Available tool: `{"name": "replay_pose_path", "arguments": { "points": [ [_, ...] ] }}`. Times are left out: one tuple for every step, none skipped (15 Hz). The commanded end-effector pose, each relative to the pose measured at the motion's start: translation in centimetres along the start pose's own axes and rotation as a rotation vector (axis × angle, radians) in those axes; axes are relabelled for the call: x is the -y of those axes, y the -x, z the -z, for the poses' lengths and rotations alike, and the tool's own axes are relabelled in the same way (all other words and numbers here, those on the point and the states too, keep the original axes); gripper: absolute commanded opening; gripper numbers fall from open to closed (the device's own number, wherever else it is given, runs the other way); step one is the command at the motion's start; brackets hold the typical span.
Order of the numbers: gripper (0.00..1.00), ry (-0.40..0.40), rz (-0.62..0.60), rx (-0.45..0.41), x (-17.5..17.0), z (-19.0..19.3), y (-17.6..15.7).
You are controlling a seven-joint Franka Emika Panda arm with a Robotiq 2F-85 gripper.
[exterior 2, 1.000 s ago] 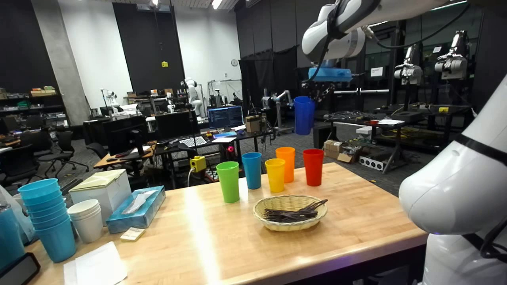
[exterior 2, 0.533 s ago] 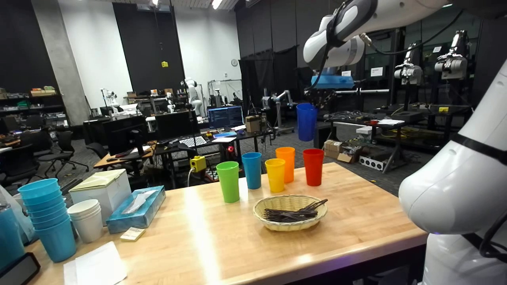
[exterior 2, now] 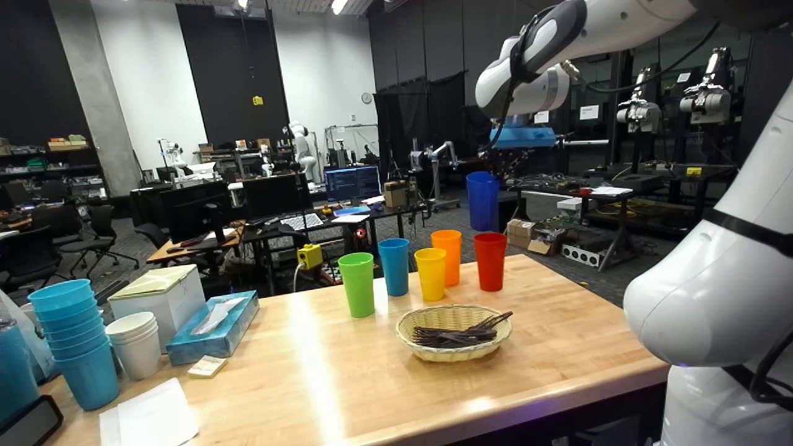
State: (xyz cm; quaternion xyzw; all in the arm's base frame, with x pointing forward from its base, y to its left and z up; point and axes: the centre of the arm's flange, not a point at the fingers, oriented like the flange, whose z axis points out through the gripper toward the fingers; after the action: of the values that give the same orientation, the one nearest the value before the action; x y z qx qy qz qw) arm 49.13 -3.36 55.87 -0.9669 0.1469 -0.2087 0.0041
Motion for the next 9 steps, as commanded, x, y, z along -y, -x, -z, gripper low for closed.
{"name": "replay_pose_path", "arguments": {
  "points": [
    [0.02,-0.003,0.019,0.008,-0.55,0.24,0.83],
    [0.02,0.002,0.021,0.016,-0.58,0.05,0.97],
    [0.02,0.006,0.023,0.022,-0.62,-0.09,1.13],
    [0.02,0.007,0.025,0.032,-0.66,-0.19,1.32],
    [0.02,0.009,0.027,0.037,-0.71,-0.32,1.48],
    [0.02,0.010,0.028,0.041,-0.76,-0.43,1.58],
    [0.02,0.010,0.028,0.045,-0.78,-0.54,1.65],
    [0.02,0.011,0.028,0.049,-0.81,-0.63,1.73],
    [0.02,0.012,0.029,0.054,-0.85,-0.74,1.79]
  ]
}}
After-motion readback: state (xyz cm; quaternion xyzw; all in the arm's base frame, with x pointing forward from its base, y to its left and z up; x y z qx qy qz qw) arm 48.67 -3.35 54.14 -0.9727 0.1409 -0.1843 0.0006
